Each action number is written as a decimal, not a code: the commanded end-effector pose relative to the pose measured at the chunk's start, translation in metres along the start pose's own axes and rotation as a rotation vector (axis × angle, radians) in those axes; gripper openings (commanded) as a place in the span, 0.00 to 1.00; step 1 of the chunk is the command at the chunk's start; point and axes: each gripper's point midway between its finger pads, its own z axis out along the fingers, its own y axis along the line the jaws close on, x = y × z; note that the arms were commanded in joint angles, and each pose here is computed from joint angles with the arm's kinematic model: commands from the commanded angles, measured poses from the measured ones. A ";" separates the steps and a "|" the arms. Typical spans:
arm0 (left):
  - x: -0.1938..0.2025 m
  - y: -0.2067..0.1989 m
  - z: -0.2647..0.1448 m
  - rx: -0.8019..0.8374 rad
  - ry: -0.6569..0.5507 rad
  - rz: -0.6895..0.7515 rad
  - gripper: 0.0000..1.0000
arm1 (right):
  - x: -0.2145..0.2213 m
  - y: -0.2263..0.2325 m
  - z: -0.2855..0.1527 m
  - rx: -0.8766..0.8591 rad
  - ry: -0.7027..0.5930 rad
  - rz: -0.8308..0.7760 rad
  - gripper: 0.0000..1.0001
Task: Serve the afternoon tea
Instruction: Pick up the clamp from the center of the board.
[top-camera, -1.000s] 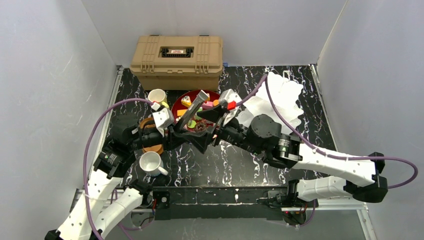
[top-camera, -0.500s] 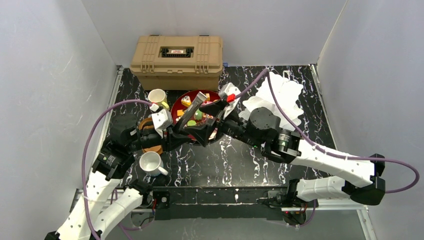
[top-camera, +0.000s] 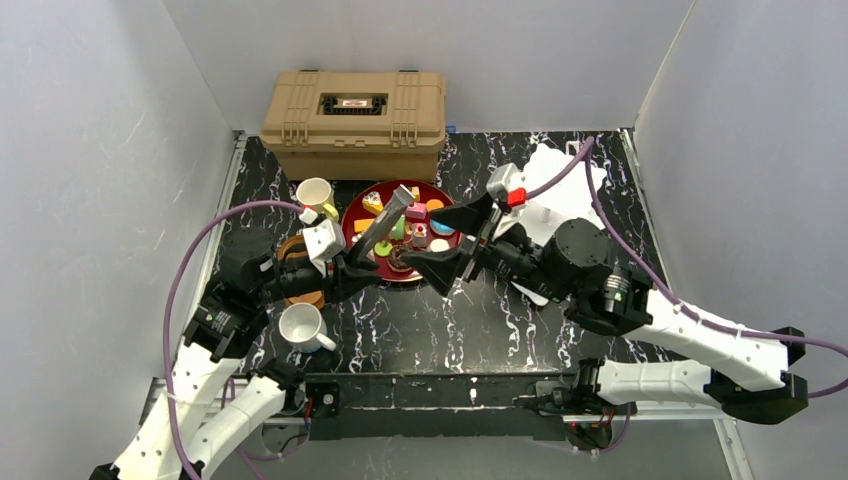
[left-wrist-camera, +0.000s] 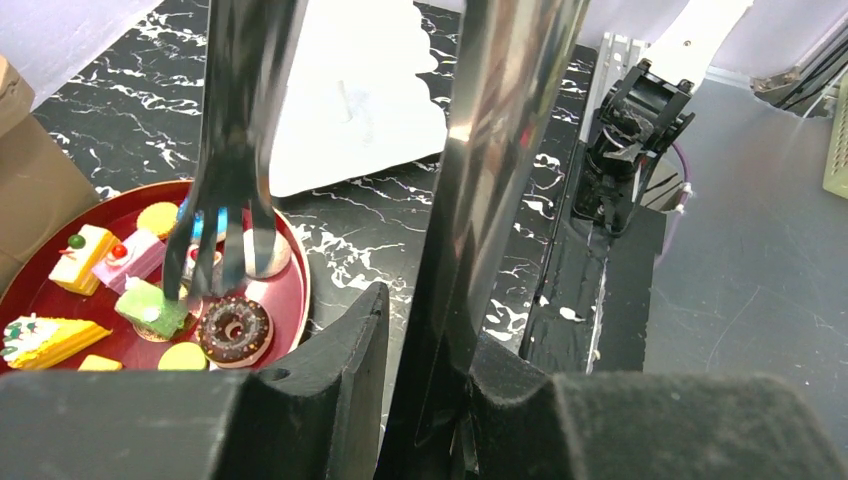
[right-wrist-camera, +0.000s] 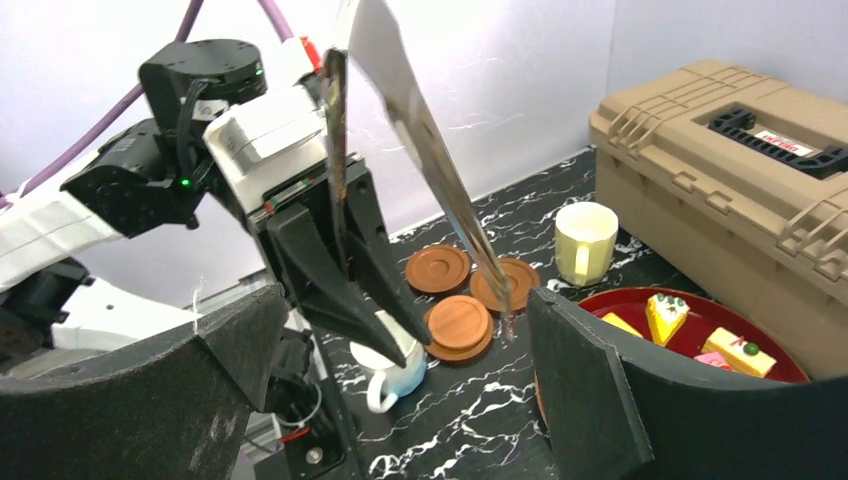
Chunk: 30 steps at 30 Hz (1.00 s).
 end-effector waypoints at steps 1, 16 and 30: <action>-0.017 -0.007 -0.006 0.020 -0.035 0.037 0.09 | -0.013 -0.008 0.016 0.030 -0.043 -0.035 0.98; -0.016 -0.008 -0.005 0.024 -0.034 0.031 0.09 | -0.019 0.026 0.048 -0.374 -0.129 0.119 0.98; -0.017 -0.007 -0.007 0.009 -0.039 0.044 0.08 | 0.008 0.020 0.044 -0.347 -0.005 0.109 0.98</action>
